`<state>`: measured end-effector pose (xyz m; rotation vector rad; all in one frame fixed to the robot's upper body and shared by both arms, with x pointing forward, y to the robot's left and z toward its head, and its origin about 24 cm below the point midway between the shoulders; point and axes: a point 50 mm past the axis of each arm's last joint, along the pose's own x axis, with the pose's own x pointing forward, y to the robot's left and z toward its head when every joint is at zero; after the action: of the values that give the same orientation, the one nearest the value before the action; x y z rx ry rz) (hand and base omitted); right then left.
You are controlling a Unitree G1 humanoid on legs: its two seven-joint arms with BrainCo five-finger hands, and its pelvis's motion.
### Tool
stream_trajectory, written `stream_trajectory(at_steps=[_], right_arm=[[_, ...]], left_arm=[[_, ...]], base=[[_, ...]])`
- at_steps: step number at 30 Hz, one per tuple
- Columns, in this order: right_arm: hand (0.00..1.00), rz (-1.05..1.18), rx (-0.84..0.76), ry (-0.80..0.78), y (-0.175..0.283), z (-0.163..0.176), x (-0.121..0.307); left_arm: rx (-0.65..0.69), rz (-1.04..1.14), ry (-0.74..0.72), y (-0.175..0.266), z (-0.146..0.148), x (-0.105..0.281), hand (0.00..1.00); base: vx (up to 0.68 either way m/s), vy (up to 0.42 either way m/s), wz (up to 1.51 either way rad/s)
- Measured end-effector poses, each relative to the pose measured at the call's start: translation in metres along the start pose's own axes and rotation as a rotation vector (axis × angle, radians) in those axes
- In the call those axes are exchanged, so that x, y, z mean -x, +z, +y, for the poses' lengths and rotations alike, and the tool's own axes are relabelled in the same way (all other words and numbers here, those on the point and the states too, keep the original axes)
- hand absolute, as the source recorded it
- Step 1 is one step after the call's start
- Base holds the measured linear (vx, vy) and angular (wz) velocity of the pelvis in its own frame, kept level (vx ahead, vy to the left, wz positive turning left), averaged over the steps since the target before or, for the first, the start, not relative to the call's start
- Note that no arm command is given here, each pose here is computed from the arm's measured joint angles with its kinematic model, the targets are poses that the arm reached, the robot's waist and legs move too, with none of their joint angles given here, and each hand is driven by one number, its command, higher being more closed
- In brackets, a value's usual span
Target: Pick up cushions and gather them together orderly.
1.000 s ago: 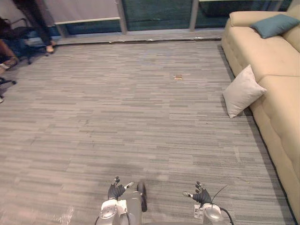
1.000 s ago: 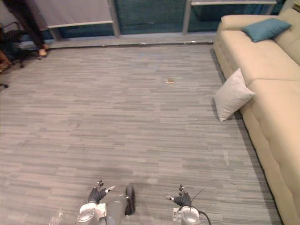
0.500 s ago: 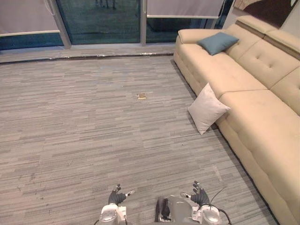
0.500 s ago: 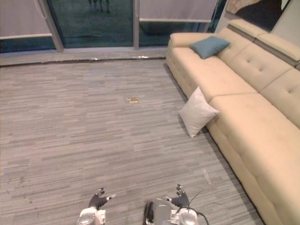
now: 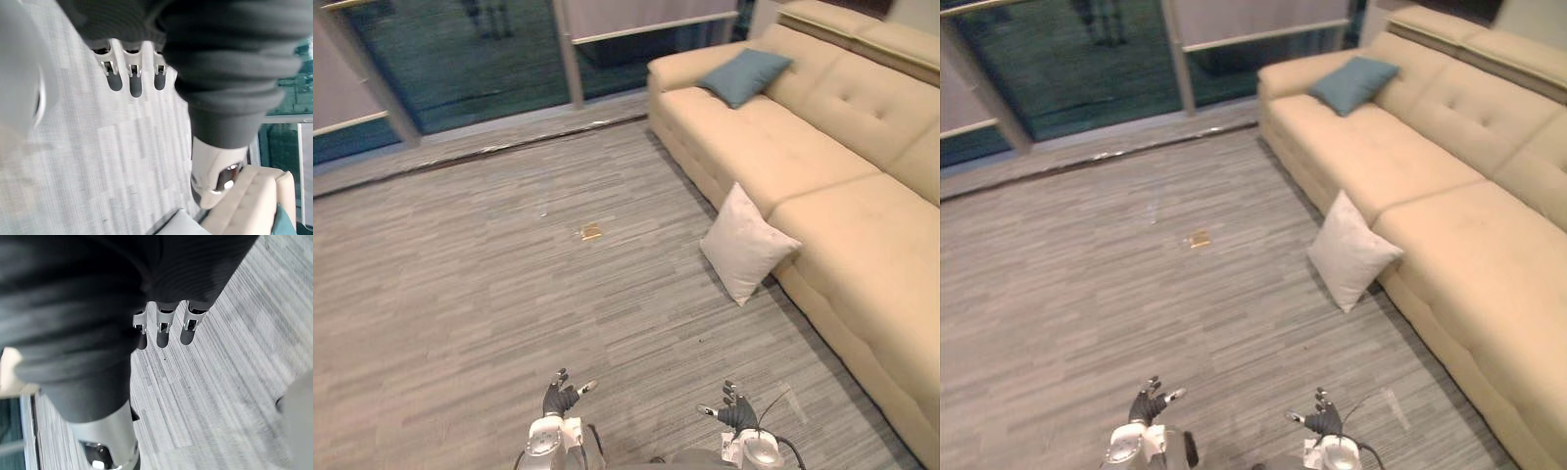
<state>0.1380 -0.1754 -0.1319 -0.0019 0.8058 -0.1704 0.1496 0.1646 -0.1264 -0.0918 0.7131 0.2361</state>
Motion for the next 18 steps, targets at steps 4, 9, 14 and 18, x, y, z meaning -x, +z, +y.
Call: stream_trajectory(at_steps=[4,9,14,18], right_arm=[[0.00,0.035,-0.007,-0.002,-0.013,0.001,0.006],[0.00,0.040,-0.019,0.008,-0.019,0.005,0.011],[0.00,0.025,-0.003,-0.015,-0.016,-0.005,0.009],[0.00,0.026,-0.003,-0.027,-0.010,-0.009,0.002]], left_arm=[[-0.021,0.012,-0.005,-0.002,0.002,0.000,0.00],[-0.066,0.039,-0.016,-0.005,0.005,-0.002,0.00],[-0.097,0.074,-0.050,-0.013,-0.002,0.000,0.00],[-0.155,0.119,-0.074,-0.021,-0.001,0.000,0.00]], base=[[0.60,0.371,-1.04],[0.47,0.269,-0.50],[0.37,0.127,-0.42],[0.48,-0.021,-0.07]])
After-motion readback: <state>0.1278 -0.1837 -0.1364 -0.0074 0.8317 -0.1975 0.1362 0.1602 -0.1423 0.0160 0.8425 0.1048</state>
